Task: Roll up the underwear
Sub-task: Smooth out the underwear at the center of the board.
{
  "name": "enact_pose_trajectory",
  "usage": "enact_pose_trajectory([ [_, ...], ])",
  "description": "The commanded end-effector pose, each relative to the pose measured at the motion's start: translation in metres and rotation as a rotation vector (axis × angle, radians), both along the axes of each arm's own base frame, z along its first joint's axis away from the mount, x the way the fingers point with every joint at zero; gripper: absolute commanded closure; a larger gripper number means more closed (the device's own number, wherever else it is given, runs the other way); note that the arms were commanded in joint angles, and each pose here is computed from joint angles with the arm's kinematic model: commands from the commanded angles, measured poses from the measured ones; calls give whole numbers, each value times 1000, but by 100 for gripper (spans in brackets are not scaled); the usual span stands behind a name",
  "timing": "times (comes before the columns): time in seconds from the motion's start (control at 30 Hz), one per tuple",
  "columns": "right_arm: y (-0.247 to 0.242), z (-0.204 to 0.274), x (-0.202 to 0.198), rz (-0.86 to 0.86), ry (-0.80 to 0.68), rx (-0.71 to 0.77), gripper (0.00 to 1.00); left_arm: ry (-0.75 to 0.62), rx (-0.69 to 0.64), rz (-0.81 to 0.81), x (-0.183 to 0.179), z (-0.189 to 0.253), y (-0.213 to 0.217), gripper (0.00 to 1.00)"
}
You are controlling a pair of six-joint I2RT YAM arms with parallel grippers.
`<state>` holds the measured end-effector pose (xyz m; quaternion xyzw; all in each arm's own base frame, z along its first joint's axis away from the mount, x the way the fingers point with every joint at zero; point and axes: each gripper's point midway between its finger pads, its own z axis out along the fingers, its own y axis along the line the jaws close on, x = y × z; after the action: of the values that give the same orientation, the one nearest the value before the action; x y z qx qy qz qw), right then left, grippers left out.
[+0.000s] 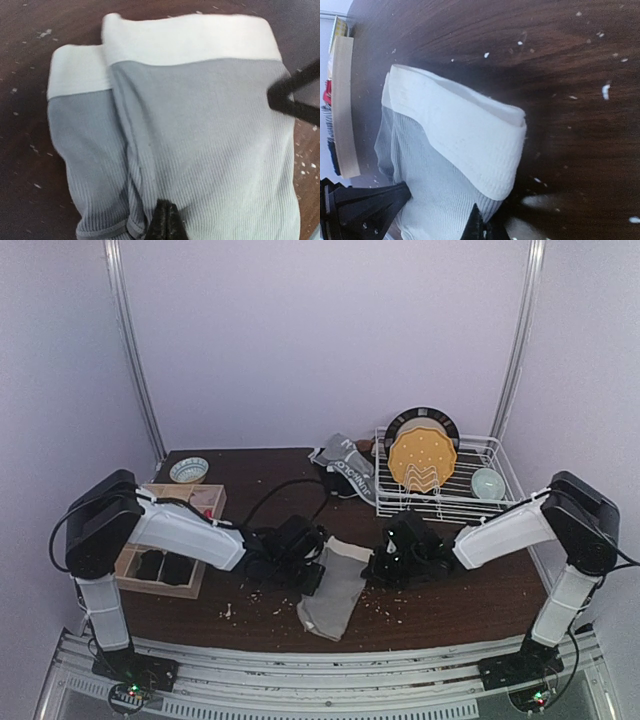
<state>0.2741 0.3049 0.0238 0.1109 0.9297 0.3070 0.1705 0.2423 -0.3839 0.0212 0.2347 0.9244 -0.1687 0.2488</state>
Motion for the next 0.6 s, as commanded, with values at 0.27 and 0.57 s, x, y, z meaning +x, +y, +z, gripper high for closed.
enact_pose_trajectory([
  [0.27, -39, 33, 15, 184, -1, -320, 93, 36, -79, 2, -61, 14, -26, 100],
  [0.57, -56, 47, -7, 157, -47, -260, 54, 8, -86, -90, -73, 55, -12, 74],
])
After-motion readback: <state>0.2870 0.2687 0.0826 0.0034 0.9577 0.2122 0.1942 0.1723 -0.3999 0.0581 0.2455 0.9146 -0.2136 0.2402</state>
